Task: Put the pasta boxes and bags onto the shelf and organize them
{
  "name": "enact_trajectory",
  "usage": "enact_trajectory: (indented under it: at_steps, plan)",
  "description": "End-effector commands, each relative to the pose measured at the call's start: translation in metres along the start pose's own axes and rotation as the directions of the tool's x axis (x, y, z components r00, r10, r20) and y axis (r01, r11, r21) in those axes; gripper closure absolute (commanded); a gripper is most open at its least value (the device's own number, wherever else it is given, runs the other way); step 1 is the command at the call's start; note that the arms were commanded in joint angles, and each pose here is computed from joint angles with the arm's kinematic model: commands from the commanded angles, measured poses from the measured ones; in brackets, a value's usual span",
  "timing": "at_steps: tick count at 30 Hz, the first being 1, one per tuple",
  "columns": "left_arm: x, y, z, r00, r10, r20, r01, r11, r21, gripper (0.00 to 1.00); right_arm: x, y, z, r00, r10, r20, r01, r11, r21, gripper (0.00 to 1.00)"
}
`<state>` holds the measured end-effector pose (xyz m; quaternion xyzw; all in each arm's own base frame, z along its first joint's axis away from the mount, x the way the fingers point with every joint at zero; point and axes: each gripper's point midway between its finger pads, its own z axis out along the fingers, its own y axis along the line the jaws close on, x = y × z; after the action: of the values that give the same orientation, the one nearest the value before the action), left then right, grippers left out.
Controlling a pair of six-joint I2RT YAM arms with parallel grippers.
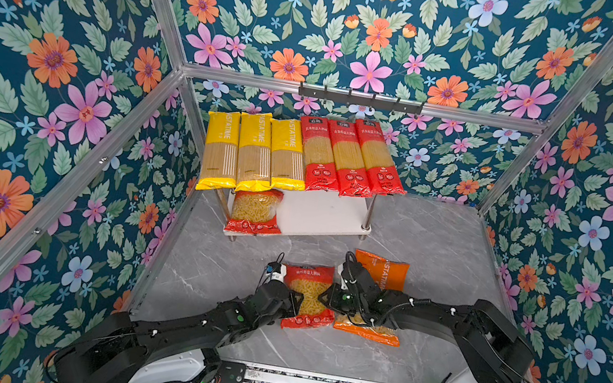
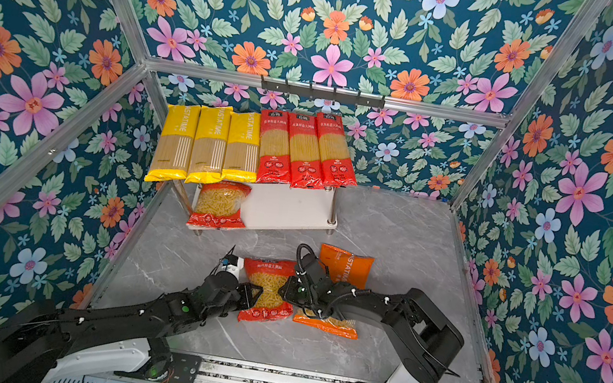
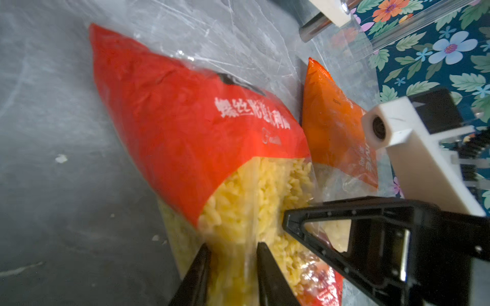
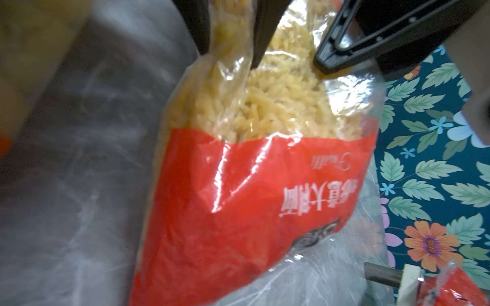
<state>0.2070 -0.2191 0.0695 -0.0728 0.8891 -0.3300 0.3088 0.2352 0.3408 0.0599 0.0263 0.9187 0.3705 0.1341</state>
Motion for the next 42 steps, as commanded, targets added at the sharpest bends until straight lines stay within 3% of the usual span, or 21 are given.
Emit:
enact_trajectory:
  at_steps: [1, 11, 18, 25, 30, 33, 42]
  plan:
    - [-0.011, -0.016, -0.005, 0.999, 0.027, 0.039, -0.029, 0.998, 0.055, 0.72, -0.011, 0.029, -0.007, 0.997, -0.051, 0.050, 0.056, 0.992, -0.111, 0.81]
    - [-0.034, -0.042, -0.020, 0.989, 0.111, 0.102, -0.120, 0.989, 0.092, 0.83, -0.024, 0.060, -0.036, 0.976, -0.138, 0.165, 0.173, 0.960, -0.219, 0.90]
    - [-0.058, -0.060, -0.044, 0.973, 0.146, 0.178, -0.166, 0.981, 0.102, 0.85, -0.041, 0.099, -0.075, 0.918, -0.244, 0.311, 0.335, 0.898, -0.284, 0.95]
    - [-0.111, -0.073, -0.071, 0.875, 0.288, 0.389, -0.306, 0.952, -0.014, 0.86, -0.077, 0.140, -0.094, 0.767, -0.385, 0.513, 0.558, 0.795, -0.237, 1.00]
    - [-0.148, -0.084, -0.079, 0.767, 0.425, 0.481, -0.394, 0.903, -0.170, 0.89, -0.119, 0.165, -0.098, 0.671, -0.385, 0.633, 0.626, 0.752, -0.206, 1.00]
    - [-0.168, -0.082, -0.082, 0.718, 0.455, 0.526, -0.386, 0.890, -0.242, 0.90, -0.139, 0.174, -0.091, 0.635, -0.376, 0.675, 0.648, 0.735, -0.200, 1.00]
    - [-0.216, -0.045, -0.058, 0.728, 0.408, 0.551, -0.312, 0.913, -0.263, 0.92, -0.193, 0.165, -0.044, 0.602, -0.338, 0.723, 0.622, 0.766, -0.160, 1.00]
